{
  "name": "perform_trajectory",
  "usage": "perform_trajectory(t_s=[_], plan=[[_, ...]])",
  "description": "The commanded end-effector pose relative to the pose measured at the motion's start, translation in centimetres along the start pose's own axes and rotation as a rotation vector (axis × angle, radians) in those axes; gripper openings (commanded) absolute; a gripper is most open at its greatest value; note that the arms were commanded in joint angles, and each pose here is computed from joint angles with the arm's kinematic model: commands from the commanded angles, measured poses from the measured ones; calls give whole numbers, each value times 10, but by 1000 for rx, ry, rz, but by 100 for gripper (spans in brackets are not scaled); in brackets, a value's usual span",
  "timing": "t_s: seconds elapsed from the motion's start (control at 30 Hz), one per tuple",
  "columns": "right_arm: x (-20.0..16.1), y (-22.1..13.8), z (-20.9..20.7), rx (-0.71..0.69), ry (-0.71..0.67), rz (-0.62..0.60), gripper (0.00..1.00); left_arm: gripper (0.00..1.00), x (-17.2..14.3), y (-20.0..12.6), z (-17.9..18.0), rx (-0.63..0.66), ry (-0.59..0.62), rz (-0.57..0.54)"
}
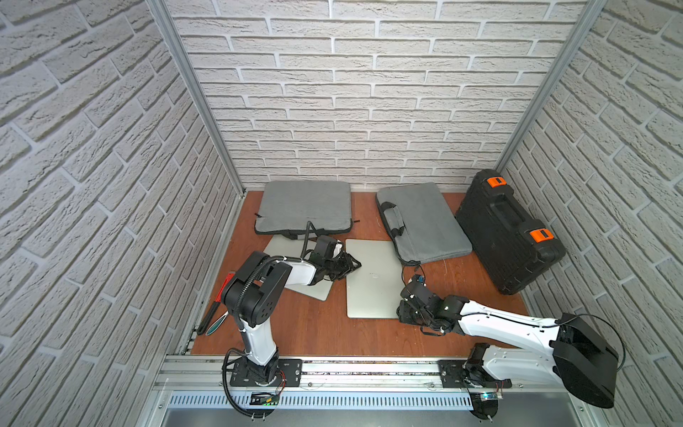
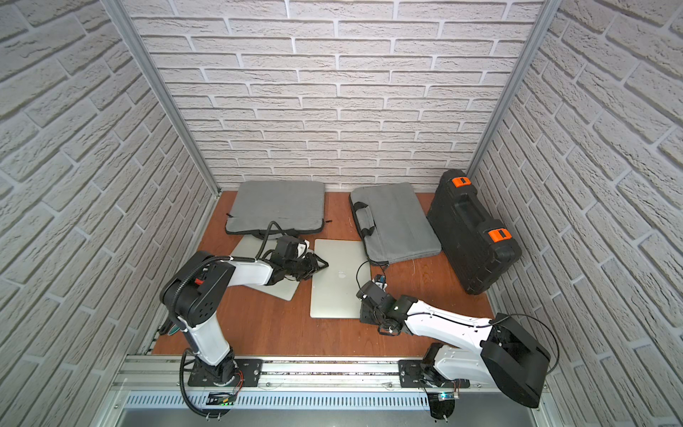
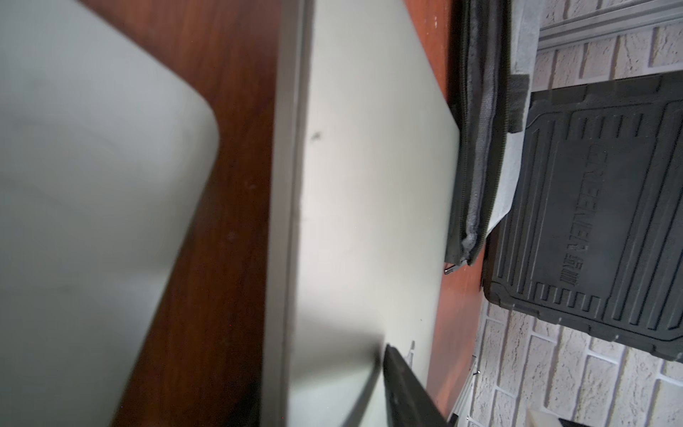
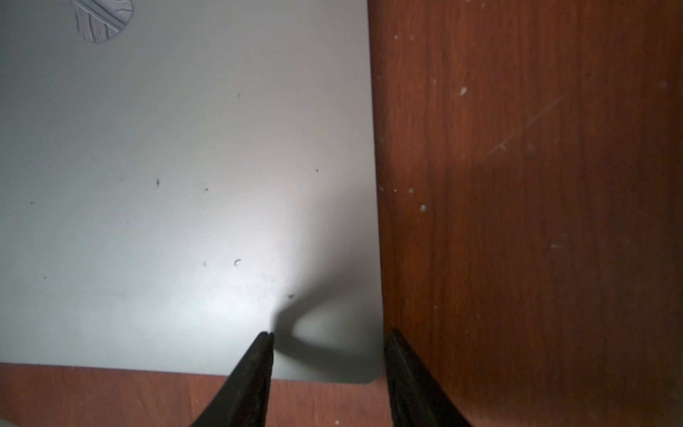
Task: Open the zippered laptop bag and take out the laptop
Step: Place the laptop at the center of the board.
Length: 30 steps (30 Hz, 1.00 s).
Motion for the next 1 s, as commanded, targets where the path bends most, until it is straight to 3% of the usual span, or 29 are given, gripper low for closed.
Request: perform_trajectory(t_s=[0.0, 0.3, 0.97], plan=[[-4, -10, 15, 87, 10, 34, 50, 49, -2, 6, -10, -42, 31, 39], [-2, -9, 13, 64, 9, 12, 52, 60, 5, -2, 6, 81, 35, -22], [3, -1, 25, 78, -1, 10, 52, 62, 25, -11, 47, 219, -37, -236]])
Point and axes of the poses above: each gripper's point midway between its finger pads, its own y axis out along the fingers, its own z axis along the line the jaws close on, x = y × z, the point moved 8 cm from there along -y, back along the fingers, and after that the axes turned 1 degree about y, right-handed, at the moved point
